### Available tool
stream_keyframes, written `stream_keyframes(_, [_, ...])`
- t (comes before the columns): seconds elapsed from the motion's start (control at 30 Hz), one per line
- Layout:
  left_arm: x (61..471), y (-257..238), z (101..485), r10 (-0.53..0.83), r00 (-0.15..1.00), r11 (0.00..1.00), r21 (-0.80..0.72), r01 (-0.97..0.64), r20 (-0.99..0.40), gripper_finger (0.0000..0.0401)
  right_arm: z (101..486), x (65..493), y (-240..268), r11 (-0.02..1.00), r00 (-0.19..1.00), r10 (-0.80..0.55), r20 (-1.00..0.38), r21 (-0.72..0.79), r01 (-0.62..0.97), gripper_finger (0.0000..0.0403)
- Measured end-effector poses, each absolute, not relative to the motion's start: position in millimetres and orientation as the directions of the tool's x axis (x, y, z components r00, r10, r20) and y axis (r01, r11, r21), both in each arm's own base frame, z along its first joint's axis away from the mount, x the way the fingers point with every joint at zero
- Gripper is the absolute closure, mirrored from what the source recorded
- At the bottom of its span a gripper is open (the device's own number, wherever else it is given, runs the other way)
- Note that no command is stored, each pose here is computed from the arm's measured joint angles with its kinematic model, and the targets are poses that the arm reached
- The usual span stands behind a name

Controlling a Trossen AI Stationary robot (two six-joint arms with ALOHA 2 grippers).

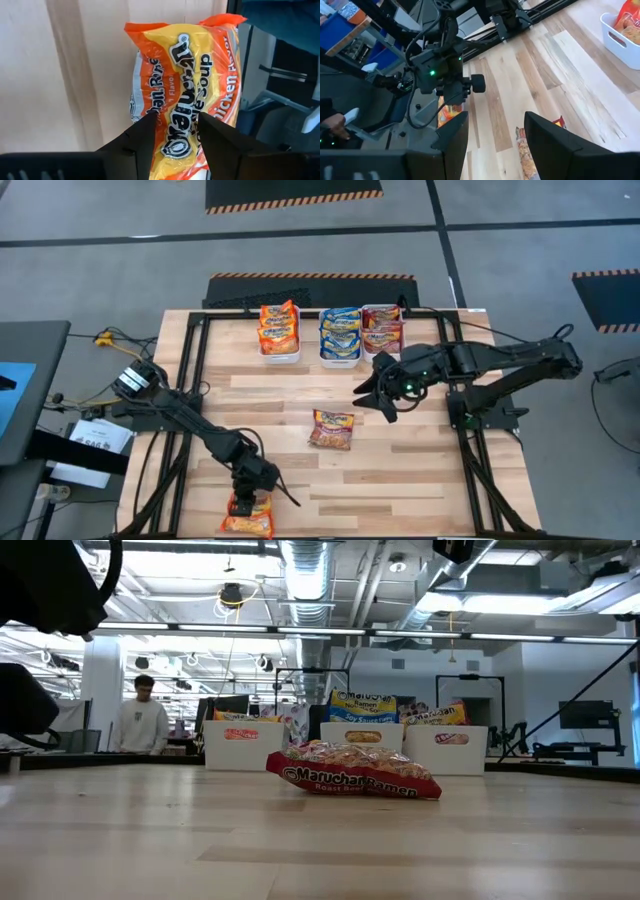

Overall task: Sort Maruchan noodles
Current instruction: Put the orange noodle soup pack into the left white bin

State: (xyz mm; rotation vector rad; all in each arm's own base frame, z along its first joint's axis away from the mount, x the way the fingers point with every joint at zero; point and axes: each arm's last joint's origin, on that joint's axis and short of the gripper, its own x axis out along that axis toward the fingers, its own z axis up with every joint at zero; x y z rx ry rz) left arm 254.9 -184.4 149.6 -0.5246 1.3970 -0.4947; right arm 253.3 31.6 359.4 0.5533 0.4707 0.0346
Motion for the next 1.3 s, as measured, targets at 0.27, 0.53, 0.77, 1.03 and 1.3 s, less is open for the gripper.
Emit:
stream_keyframes(0.27, [255, -185, 150, -0.62, 0.102, 0.784, -0.62, 0.035, -0.778, 0.0357, 359, 253, 31, 0.853, 0.894, 0.155, -0.421, 0.513, 0.094, 0.0186])
stream_keyframes(0.53, [256, -185, 152, -0.619, 0.12, 0.785, -0.617, 0.058, -0.776, 0.04, 359, 253, 31, 0.846, 0.894, 0.154, -0.421, 0.523, 0.1, 0.0186])
stream_keyframes(0.77, [248, -178, 170, -0.605, 0.143, 0.796, -0.598, 0.091, -0.783, 0.0401, 359, 253, 31, 0.841, 0.894, 0.153, -0.421, 0.53, 0.106, 0.0186])
stream_keyframes(1.03, [237, -161, 211, -0.571, 0.291, 0.817, -0.565, 0.113, -0.767, 0.0401, 359, 253, 31, 0.841, 0.894, 0.153, -0.421, 0.53, 0.106, 0.0186])
stream_keyframes(1.3, [230, -122, 237, -0.427, 0.426, 0.89, -0.454, 0.043, -0.797, 0.0401, 359, 254, 25, 0.855, 0.897, 0.131, -0.422, 0.507, 0.113, 0.0186])
